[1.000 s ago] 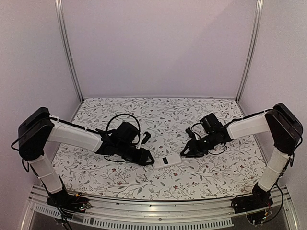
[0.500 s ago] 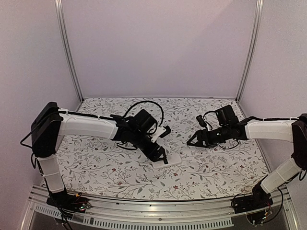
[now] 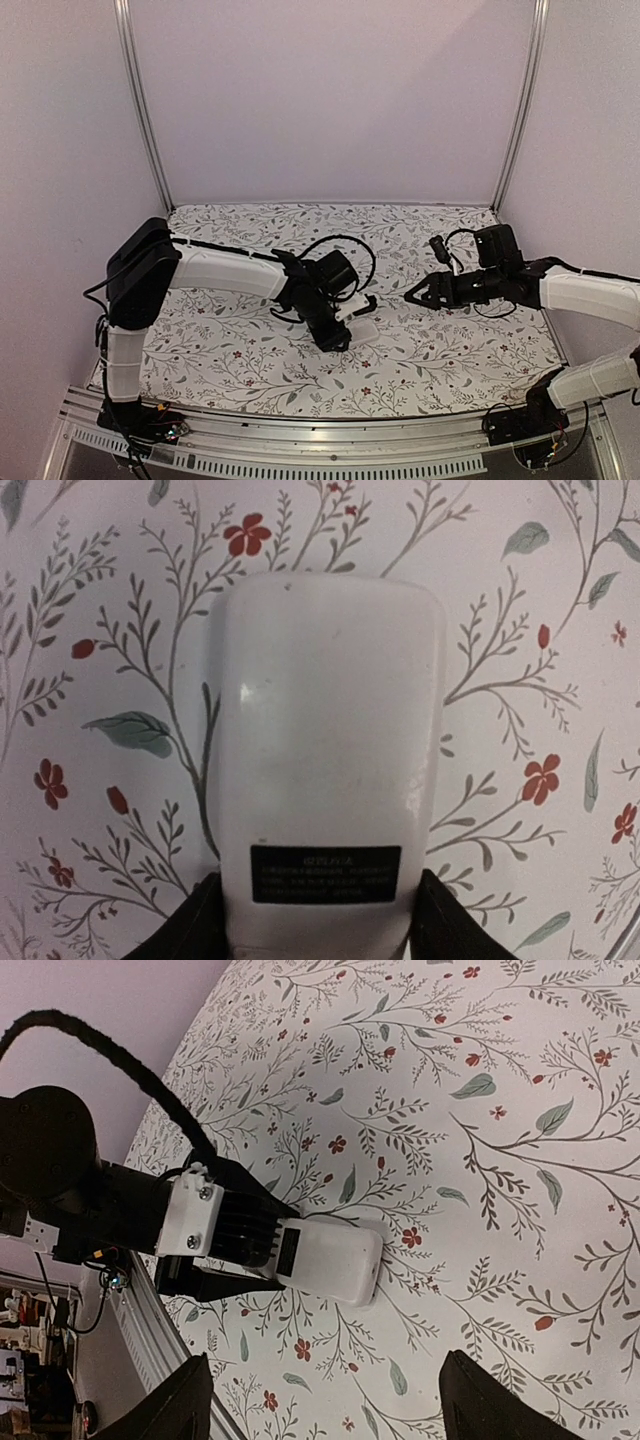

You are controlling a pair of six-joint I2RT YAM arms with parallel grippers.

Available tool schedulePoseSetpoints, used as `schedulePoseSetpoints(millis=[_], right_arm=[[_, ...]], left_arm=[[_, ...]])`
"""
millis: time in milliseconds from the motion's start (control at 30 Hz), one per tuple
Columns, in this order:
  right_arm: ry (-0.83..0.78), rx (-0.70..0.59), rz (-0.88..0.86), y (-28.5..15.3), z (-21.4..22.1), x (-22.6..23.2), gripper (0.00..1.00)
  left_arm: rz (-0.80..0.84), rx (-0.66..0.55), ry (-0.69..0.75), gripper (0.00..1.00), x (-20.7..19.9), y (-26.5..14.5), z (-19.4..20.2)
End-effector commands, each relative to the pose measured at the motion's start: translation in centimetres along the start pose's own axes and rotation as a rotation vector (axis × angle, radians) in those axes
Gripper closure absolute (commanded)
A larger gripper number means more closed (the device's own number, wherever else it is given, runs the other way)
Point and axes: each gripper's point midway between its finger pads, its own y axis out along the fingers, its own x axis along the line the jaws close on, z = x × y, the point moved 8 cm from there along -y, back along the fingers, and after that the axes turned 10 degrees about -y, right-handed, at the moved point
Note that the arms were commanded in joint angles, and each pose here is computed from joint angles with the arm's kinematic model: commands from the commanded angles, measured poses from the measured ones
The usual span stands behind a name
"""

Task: Load the batteries into the remote control
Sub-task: Pick up the remote control from the center of the board.

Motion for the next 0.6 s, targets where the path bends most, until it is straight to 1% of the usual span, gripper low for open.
schedulePoseSetpoints(millis=[0,133,233,333,400,433,567], right_arm=[[-0.024,-0.057,0.024,-0.8,-0.3,0.0,0.22],[-0.043,-0.081,0.017,-1.1,-0.6,0.3,0.22],[-0.071,-0.127,-0.004,-1.5,-1.5,0.9,0.22],[-0.127,-0.207,-0.103,-2.1,-2.8,2.2,0.22],[-0.167,-0.266,-0.174,-2.5,-3.6,3.5,0.22],[-0.187,-0.282,-0.195,-2.6,-3.9,4.2,0.21],[-0.329,-0.335,-0.28,-3.2,-5.1,7.6,0.19]], left_arm=[[-0.027,0.072,0.043,0.5,-0.7,1.3,1.2],[-0.048,-0.009,0.023,0.64,-0.4,0.0,0.2],[0.018,-0.142,-0.048,0.71,0.2,-2.9,-1.0],[0.18,-0.314,-0.125,0.73,0.6,-6.7,-2.0],[0.309,-0.425,-0.143,0.73,0.2,-9.1,-2.2],[0.366,-0.479,-0.139,0.73,-0.1,-10.4,-2.6],[0.555,-0.614,-0.092,0.73,-1.8,-14.3,-3.7]])
